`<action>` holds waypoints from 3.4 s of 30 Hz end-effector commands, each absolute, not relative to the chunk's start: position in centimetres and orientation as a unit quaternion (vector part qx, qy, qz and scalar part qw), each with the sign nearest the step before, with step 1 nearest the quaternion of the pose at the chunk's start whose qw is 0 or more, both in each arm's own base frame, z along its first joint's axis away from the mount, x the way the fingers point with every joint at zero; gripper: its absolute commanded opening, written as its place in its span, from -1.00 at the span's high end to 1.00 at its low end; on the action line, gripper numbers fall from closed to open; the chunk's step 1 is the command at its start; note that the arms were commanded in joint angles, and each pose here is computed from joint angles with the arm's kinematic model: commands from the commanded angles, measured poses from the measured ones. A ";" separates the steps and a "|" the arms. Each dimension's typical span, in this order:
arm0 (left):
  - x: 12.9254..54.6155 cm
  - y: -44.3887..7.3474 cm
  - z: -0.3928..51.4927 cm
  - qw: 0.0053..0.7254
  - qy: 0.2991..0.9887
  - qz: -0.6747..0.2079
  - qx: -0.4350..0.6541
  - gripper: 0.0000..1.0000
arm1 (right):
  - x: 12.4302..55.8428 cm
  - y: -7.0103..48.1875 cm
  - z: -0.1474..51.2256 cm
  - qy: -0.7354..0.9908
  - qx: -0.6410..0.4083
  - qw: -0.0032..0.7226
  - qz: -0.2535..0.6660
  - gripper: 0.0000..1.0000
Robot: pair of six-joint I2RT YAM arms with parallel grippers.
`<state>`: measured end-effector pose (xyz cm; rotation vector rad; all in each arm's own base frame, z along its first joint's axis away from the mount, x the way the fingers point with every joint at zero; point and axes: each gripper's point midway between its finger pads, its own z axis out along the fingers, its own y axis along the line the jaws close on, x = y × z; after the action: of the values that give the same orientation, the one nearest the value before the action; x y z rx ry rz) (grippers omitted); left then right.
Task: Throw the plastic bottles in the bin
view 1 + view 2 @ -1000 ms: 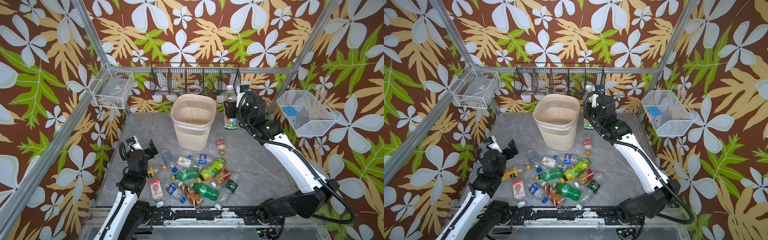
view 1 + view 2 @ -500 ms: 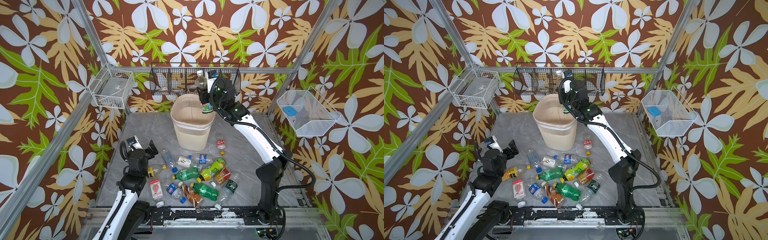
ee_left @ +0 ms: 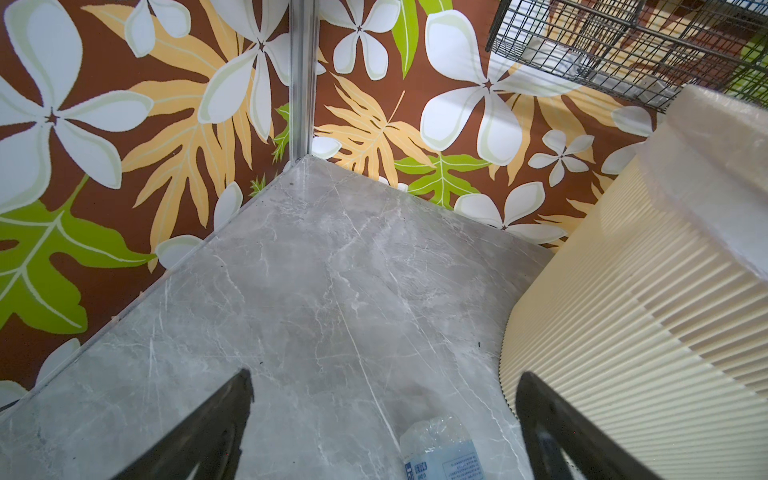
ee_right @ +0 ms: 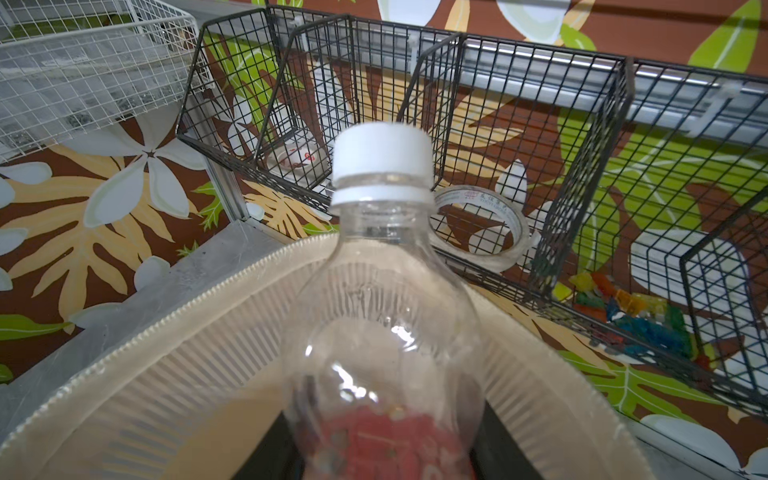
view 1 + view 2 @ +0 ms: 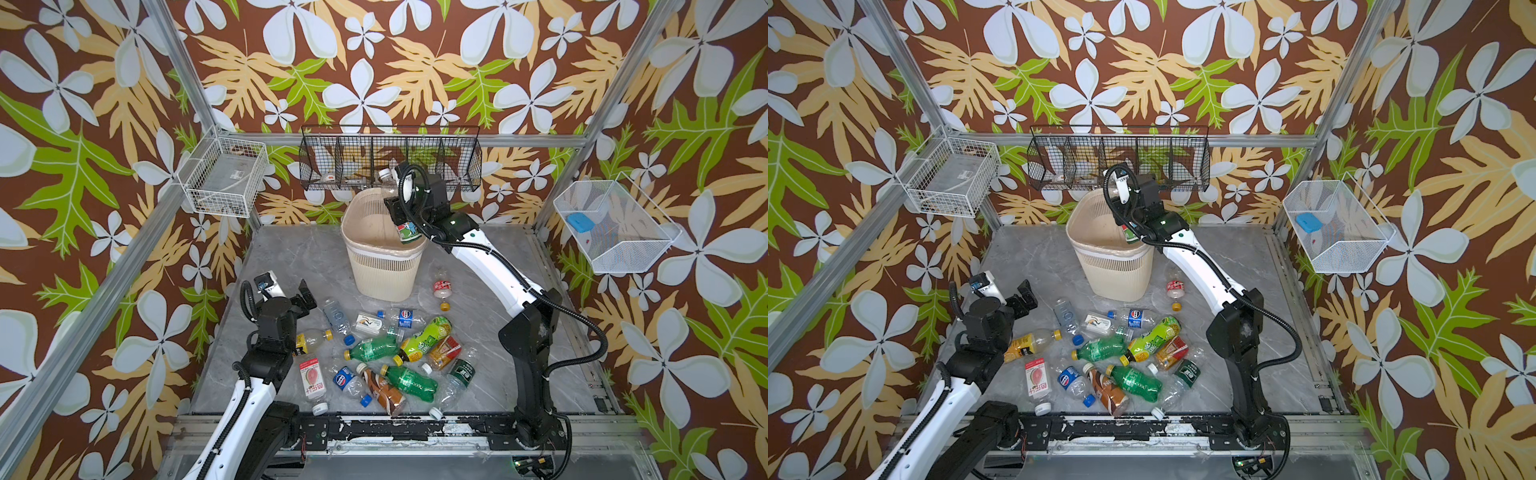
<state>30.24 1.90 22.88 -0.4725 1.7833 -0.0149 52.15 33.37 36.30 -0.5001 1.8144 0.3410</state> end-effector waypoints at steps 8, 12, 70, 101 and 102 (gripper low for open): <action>30.4 1.9 23.0 0.604 0.770 -0.006 -0.205 -0.99 | 48.3 30.1 43.5 0.737 -0.179 0.631 0.161 -0.88; 30.5 1.9 22.6 0.596 0.776 -0.005 -0.205 -0.99 | 44.1 26.9 43.3 0.723 -0.144 0.651 0.179 -0.98; 14.4 -4.7 5.4 0.164 0.927 -0.052 -0.334 -0.46 | 37.1 15.4 34.2 0.764 -0.019 0.623 0.166 -0.99; 14.7 -5.6 2.7 0.163 0.911 -0.090 -0.369 -0.29 | 37.3 15.2 33.2 0.768 -0.019 0.619 0.165 -0.99; 14.7 -5.6 2.9 0.166 0.910 -0.092 -0.370 -0.25 | 37.3 15.2 33.1 0.768 -0.019 0.619 0.165 -0.99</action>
<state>14.96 -5.27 3.07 -1.0173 2.5893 -0.2307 37.19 15.08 32.38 -0.0468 1.7995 0.3667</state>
